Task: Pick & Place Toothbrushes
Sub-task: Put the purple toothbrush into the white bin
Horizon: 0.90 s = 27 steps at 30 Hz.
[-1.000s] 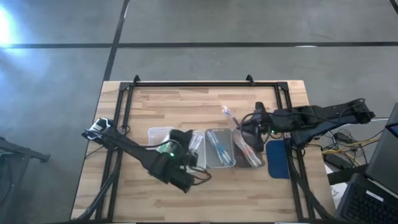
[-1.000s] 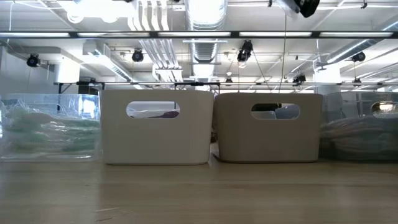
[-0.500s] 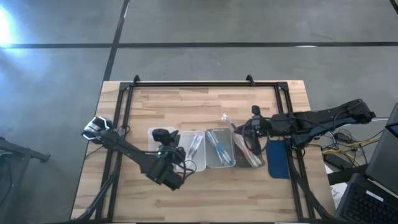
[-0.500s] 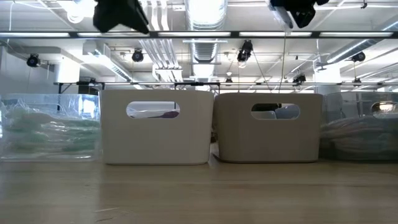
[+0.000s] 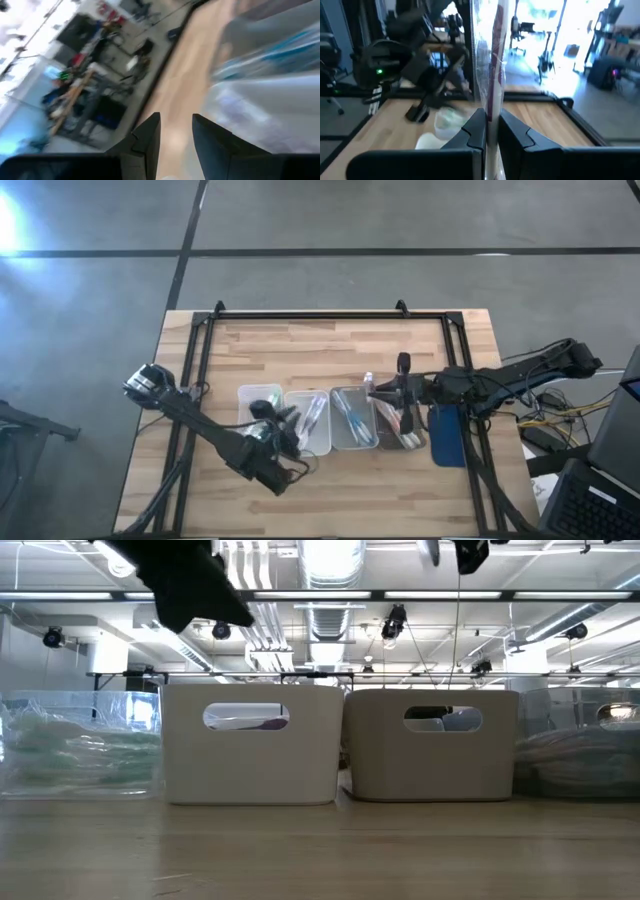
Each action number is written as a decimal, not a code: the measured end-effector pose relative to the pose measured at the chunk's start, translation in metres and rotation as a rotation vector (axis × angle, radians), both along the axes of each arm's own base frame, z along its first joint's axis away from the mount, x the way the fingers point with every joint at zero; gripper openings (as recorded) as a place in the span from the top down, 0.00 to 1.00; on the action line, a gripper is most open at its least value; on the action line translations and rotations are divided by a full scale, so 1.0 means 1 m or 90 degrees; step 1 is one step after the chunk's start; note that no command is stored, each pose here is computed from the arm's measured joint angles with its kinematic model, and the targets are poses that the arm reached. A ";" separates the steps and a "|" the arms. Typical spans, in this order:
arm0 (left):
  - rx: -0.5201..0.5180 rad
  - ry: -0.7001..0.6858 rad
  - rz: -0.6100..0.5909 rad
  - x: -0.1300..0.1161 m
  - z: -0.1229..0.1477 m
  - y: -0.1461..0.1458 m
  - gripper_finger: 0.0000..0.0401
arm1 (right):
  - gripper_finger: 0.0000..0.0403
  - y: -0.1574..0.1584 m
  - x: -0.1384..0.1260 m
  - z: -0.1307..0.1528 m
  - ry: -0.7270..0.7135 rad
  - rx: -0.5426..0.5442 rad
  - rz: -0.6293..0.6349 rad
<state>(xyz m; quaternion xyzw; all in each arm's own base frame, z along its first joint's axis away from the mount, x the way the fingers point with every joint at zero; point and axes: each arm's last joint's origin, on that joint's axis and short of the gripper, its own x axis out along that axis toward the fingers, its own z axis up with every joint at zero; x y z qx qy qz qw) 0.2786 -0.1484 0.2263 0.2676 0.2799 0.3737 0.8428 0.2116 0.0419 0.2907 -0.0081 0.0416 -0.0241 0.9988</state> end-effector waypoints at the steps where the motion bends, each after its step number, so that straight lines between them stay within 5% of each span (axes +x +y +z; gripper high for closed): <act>1: -0.012 0.000 -0.016 0.005 -0.001 -0.003 0.71 | 0.94 0.001 0.001 -0.001 -0.011 -0.005 0.004; 4: -0.069 0.023 -0.115 0.026 0.000 -0.013 0.71 | 0.94 0.003 0.002 -0.002 -0.031 -0.017 0.012; 8: -0.158 0.001 -0.384 0.049 0.008 -0.029 0.71 | 0.94 0.008 0.006 -0.005 -0.044 -0.019 0.023; 12: -0.152 -0.079 -0.565 0.057 0.026 -0.041 0.71 | 0.94 0.017 0.013 -0.011 -0.058 -0.044 0.069; 18: -0.112 -0.152 -0.576 0.052 0.045 -0.034 0.71 | 0.94 0.031 0.015 -0.005 -0.086 -0.075 0.127; 27: -0.129 -0.314 -0.579 -0.002 0.046 -0.002 0.71 | 0.94 0.052 0.014 -0.003 -0.121 -0.105 0.176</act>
